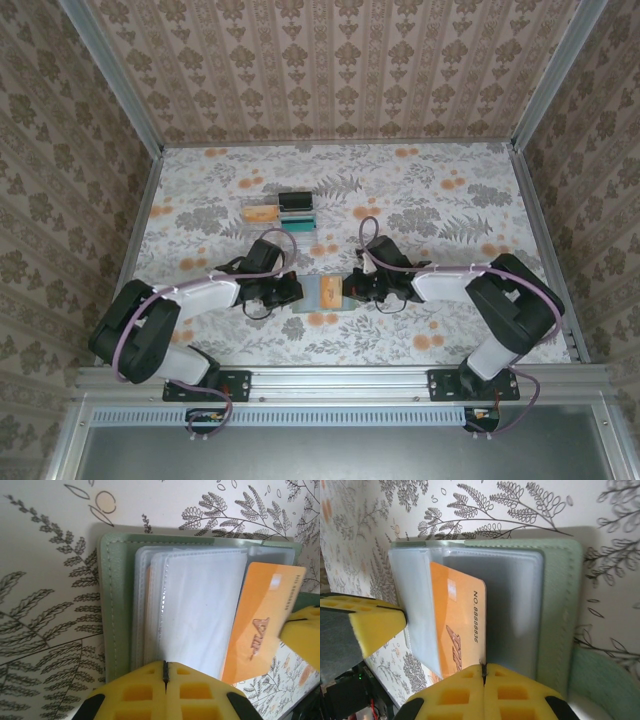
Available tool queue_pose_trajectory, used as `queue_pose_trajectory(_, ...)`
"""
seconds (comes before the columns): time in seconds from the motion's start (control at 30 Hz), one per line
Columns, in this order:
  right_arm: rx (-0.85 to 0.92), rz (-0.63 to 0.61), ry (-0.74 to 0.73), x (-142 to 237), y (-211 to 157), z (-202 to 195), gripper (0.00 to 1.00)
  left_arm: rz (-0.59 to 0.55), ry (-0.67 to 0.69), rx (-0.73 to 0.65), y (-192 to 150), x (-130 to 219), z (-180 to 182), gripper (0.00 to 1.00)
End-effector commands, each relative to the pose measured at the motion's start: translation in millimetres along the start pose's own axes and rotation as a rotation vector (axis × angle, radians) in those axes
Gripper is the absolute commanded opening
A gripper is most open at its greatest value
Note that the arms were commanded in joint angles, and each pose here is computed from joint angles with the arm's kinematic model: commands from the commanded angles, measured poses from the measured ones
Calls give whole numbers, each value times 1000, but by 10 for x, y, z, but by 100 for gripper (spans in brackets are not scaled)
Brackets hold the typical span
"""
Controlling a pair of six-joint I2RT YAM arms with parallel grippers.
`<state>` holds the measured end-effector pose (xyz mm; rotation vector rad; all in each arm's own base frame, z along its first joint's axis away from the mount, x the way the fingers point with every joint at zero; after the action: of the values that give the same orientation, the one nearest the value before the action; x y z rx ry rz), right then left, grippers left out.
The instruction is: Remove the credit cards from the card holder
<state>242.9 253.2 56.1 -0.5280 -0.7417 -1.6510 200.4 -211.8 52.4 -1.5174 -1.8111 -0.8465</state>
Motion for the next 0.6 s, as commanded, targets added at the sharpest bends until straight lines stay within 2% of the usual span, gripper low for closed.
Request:
queue_pose_trajectory(0.0, 25, -28, -3, 159, 9, 5, 0, -7, 35, 11, -28, 87, 66, 0)
queue_pose_trajectory(0.07, 41, -49, 11, 246, 44, 65, 0, -53, -5, -6, 45, 193, -68, 14)
queue_pose_trajectory(0.17, 73, -75, 40, 372, 95, 181, 0, -150, -74, -14, 176, 379, -266, 48)
queue_pose_trajectory(0.2, 84, -87, 49, 415, 119, 221, 0, -183, -100, -2, 220, 439, -323, 54)
queue_pose_trajectory(0.3, 119, -119, 100, 554, 189, 387, 0, -252, -228, -29, 309, 579, -554, 56)
queue_pose_trajectory(0.33, 127, -130, 119, 596, 221, 443, 0, -254, -265, -27, 322, 613, -613, 59)
queue_pose_trajectory(0.57, 184, -148, 289, 764, 340, 860, 0, -181, -513, 12, 412, 639, -968, 55)
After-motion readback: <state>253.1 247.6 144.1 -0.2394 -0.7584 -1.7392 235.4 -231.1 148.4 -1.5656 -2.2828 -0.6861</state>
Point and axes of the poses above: each hand's point on the last joint's axis, 136 mm out from that joint toward the fingers, its own x axis back along the fingers, its own z axis along the line the jaws close on, y = z × x, the point moved 3 cm from there along x, back along the fingers, and after that the axes turned 2 degrees about x, right-handed, at the moved point
